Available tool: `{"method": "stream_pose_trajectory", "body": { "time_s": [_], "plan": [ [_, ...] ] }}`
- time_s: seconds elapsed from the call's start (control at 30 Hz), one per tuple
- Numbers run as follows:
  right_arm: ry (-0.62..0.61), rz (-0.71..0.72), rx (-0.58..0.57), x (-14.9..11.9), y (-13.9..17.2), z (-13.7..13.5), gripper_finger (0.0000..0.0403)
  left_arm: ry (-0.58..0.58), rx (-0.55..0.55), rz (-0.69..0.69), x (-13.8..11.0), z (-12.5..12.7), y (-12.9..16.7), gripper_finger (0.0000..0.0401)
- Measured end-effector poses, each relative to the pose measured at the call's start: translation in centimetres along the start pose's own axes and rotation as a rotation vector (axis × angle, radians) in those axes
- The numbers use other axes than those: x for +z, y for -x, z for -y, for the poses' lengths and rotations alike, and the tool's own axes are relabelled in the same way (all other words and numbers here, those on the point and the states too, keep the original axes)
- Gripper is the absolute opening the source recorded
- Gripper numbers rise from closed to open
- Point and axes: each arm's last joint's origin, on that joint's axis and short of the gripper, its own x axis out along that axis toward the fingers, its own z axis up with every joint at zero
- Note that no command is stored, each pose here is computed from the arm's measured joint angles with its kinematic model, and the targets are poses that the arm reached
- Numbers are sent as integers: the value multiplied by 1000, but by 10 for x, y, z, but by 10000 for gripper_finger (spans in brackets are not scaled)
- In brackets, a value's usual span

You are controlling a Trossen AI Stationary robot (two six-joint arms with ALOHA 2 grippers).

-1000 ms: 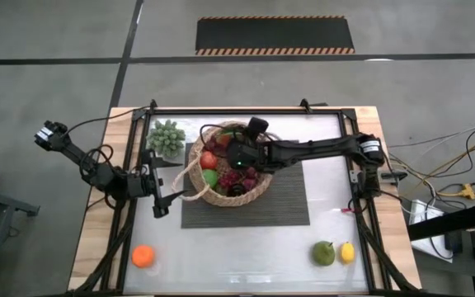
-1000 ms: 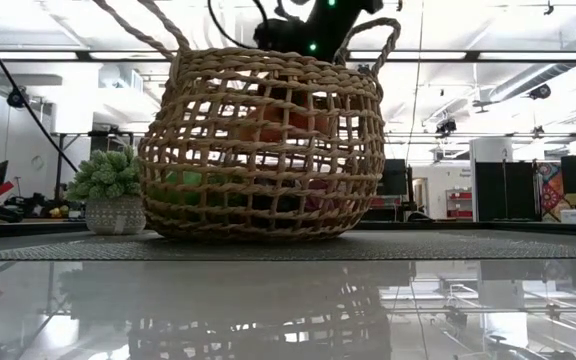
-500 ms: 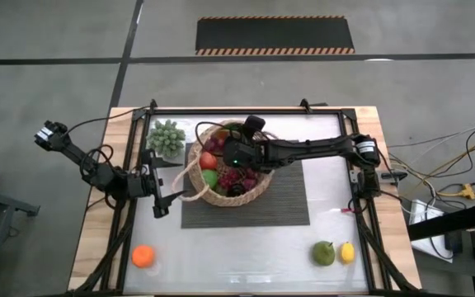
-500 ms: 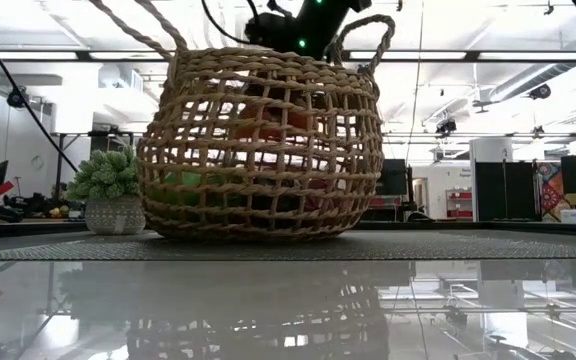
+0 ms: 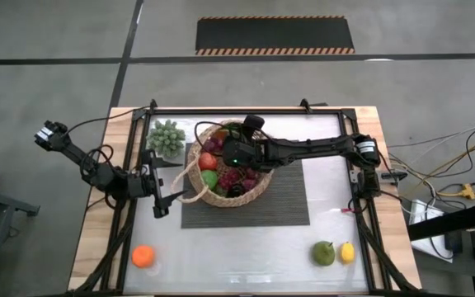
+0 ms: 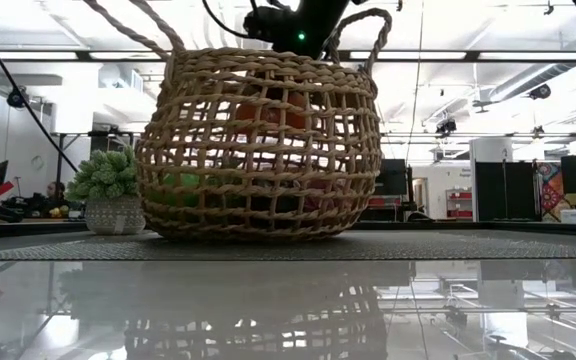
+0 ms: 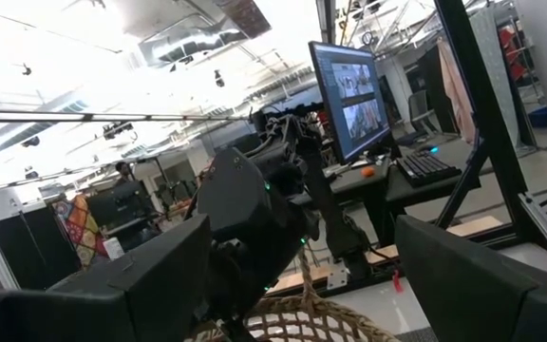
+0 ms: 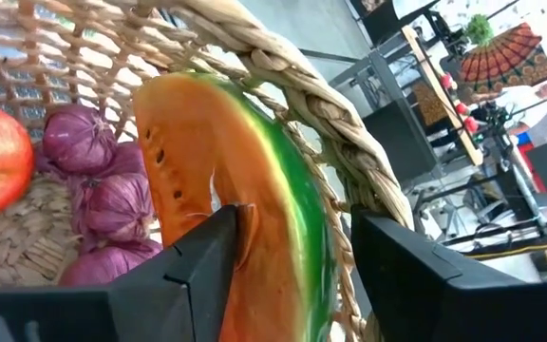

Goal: Build produce basket
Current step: Put the red watermelon into the brown basket

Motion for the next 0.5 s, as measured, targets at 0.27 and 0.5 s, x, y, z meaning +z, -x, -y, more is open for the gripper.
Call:
{"method": "stream_pose_trajectory", "body": {
  "time_s": [0.27,0.5],
  "plan": [
    [9,-1,0,0,0,0,191,-2,-2,-2,0,1,0,315],
    [-18,-11,1,-2,0,0,248,-2,-2,-2,0,1,0,315]
  ]
}}
